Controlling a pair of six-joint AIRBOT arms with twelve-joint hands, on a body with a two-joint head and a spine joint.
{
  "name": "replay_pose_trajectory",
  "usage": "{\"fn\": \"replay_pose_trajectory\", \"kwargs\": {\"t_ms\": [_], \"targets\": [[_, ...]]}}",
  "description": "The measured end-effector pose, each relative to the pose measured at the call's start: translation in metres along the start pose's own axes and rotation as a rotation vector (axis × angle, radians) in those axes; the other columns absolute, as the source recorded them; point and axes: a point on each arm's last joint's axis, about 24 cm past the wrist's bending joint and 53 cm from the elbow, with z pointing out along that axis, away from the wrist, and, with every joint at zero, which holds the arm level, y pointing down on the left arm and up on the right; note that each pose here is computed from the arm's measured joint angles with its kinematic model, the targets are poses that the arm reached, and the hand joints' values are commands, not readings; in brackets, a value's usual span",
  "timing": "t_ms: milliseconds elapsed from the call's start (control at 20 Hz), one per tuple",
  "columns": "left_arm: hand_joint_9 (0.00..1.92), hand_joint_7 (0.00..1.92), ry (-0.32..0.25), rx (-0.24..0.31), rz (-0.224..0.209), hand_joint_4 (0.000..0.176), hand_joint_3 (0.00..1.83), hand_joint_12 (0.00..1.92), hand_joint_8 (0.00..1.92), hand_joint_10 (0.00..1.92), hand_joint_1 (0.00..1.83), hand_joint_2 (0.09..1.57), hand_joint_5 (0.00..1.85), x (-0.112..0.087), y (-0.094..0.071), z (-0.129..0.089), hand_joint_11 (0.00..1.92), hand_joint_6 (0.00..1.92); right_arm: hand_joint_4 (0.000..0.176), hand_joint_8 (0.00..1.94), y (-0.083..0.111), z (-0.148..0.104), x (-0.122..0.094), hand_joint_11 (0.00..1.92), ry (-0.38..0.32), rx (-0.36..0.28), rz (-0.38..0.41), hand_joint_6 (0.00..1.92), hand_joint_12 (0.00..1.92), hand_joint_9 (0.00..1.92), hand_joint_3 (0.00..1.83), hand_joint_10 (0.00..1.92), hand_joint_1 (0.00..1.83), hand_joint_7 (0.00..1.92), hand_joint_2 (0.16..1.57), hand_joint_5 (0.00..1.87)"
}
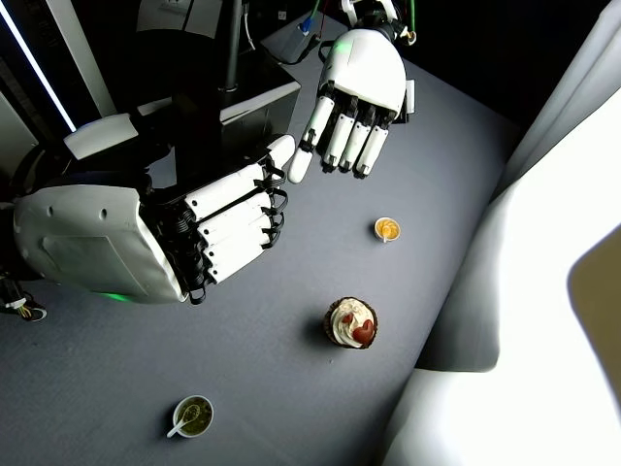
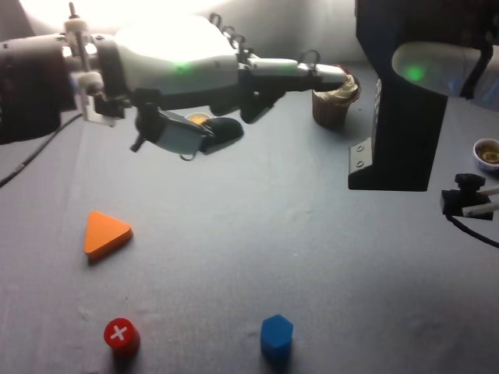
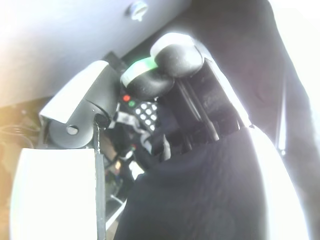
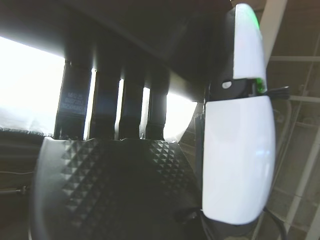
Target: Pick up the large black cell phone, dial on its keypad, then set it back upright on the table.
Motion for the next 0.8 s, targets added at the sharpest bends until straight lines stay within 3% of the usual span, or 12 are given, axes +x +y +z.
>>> {"fn": "replay_pose_trajectory", "kwargs": {"t_ms": [50,100,200,400,500,550,600,800], "targets": [[0.97,0.61,0.005,0.012,-0.005,0.124,0.52,1.92,1.75,1.92,1.31,1.07,0.06,0.004,-0.004,0.005,0.85,0.00,0.000,0.99,-0.001,0.000,0.001,0.95,0.001,0.001,0.000,0.38,1.37,0.98,0.00,1.30,1.39,1.01,1.08,1.19],[0.98,0.62,0.010,0.024,-0.006,0.125,0.56,1.92,1.75,1.92,1.31,1.05,0.06,0.007,-0.008,0.010,0.89,0.00,0.000,1.02,-0.001,0.000,0.001,0.95,0.002,0.002,0.000,0.58,1.29,0.96,0.01,1.27,1.38,0.97,1.09,1.09],[0.97,0.61,0.018,0.038,-0.009,0.133,0.57,1.92,1.77,1.92,1.31,1.06,0.06,0.012,-0.013,0.015,0.90,0.00,0.000,1.09,-0.001,0.000,0.000,0.94,-0.001,0.001,0.001,0.74,1.30,0.92,0.00,1.31,1.38,0.92,1.11,1.01],[0.96,0.61,0.016,0.039,-0.012,0.127,0.57,1.92,1.76,1.92,1.31,1.05,0.06,0.014,-0.014,0.023,0.90,0.00,0.000,0.99,0.000,0.000,-0.003,0.96,-0.013,-0.002,0.004,0.72,1.20,0.97,0.00,1.23,1.39,0.97,1.09,1.03],[0.96,0.61,0.019,0.043,-0.024,0.125,0.57,1.92,1.76,1.92,1.31,1.05,0.06,0.016,-0.015,0.026,0.91,0.00,0.000,1.03,0.000,0.000,-0.005,0.97,-0.022,-0.004,0.007,0.76,1.25,0.94,0.00,1.29,1.38,0.94,1.11,1.01],[0.96,0.61,0.020,0.045,-0.028,0.139,0.57,1.92,1.76,1.92,1.31,1.05,0.06,0.016,-0.016,0.027,0.91,0.00,0.000,1.05,0.001,0.000,-0.005,0.95,-0.021,-0.005,0.005,0.78,1.25,0.94,0.00,1.28,1.38,0.94,1.11,1.00],[0.95,0.61,0.021,0.050,-0.036,0.144,0.57,1.92,1.75,1.92,1.31,1.05,0.07,0.016,-0.017,0.026,0.91,0.00,0.000,1.02,0.002,0.000,-0.005,0.95,-0.021,-0.007,0.004,0.75,1.24,0.95,0.00,1.26,1.38,0.95,1.10,1.01],[0.97,0.62,0.045,0.099,-0.072,0.125,0.57,1.92,1.75,1.92,1.31,1.05,0.07,0.012,-0.029,0.001,0.91,0.00,0.000,1.06,-0.001,0.000,0.001,0.97,0.000,-0.003,0.003,0.73,1.26,0.95,0.00,1.28,1.38,0.93,1.11,1.02]]}}
